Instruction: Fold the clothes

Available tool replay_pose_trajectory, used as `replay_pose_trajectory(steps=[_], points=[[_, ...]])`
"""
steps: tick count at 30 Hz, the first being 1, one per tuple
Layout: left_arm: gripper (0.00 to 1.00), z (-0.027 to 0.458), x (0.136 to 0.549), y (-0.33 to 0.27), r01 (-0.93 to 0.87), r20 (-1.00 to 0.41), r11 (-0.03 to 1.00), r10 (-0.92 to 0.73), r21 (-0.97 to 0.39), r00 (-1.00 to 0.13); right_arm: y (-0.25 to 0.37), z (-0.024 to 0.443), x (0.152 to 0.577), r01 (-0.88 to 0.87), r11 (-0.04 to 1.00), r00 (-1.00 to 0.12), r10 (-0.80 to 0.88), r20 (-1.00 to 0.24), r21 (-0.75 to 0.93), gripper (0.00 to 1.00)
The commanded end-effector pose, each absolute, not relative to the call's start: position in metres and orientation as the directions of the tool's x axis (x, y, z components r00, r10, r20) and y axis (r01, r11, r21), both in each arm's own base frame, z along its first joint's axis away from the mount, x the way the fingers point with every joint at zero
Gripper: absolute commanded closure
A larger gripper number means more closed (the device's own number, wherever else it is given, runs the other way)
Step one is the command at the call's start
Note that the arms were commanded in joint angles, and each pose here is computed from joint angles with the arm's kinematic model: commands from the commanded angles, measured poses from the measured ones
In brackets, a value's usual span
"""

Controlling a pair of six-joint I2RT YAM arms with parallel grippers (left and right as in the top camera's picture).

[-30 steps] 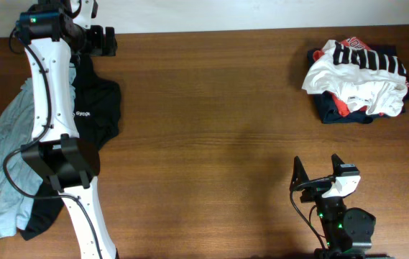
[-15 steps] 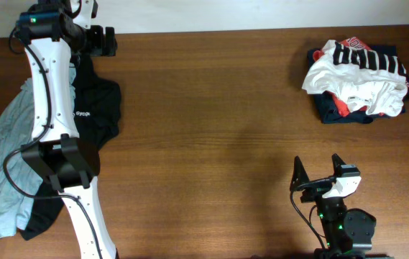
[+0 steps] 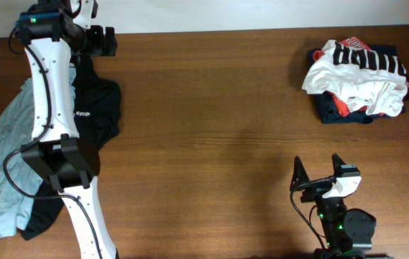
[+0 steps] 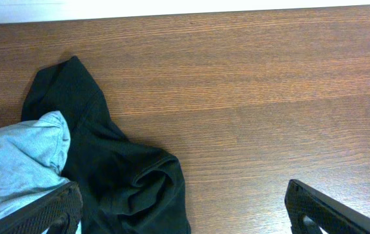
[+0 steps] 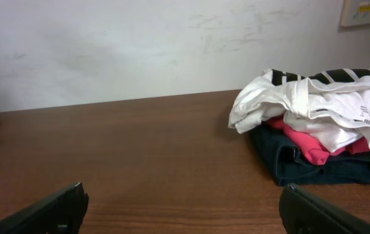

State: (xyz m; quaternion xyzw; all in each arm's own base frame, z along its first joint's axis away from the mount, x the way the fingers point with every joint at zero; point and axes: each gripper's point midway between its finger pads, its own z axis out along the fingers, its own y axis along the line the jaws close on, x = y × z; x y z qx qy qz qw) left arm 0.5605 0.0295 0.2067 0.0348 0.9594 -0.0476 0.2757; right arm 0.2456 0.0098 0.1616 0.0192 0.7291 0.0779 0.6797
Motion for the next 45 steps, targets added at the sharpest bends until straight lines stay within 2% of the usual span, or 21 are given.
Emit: replay_pose_trajectory(steps=[1, 12, 22, 30, 36, 45], points=[[0.01, 0.224, 0.558, 0.027, 0.093, -0.560, 0.993, 0.037, -0.073, -0.828, 0.007, 0.160, 0.246, -0.064, 0.987, -0.070, 0.140, -0.988, 0.144, 0.01], [0.01, 0.229, 0.545, 0.022, 0.103, -0.538, 0.989, 0.032, -0.102, -0.842, 0.007, 0.160, 0.246, -0.064, 0.987, -0.070, 0.140, -0.988, 0.144, 0.01], [0.01, 0.340, 0.546, -0.016, 0.196, -0.775, 0.980, 0.097, -0.035, -0.625, 0.007, 0.160, 0.246, -0.064, 0.987, -0.070, 0.140, -0.988, 0.144, 0.01], [0.01, 0.386, 0.521, -0.021, 0.203, -0.866, 0.979, 0.106, 0.006, -0.488, 0.007, 0.160, 0.246, -0.064, 0.987, -0.070, 0.140, -0.988, 0.144, 0.01], [0.01, 0.368, 0.483, -0.021, 0.202, -0.900, 0.979, 0.108, 0.023, -0.422, 0.007, 0.160, 0.246, -0.064, 0.987, -0.070, 0.140, -0.988, 0.144, 0.01], [0.01, 0.300, 0.420, -0.023, 0.201, -0.909, 0.979, 0.108, 0.027, -0.402, 0.007, 0.160, 0.246, -0.064, 0.987, -0.070, 0.140, -0.988, 0.144, 0.02]])
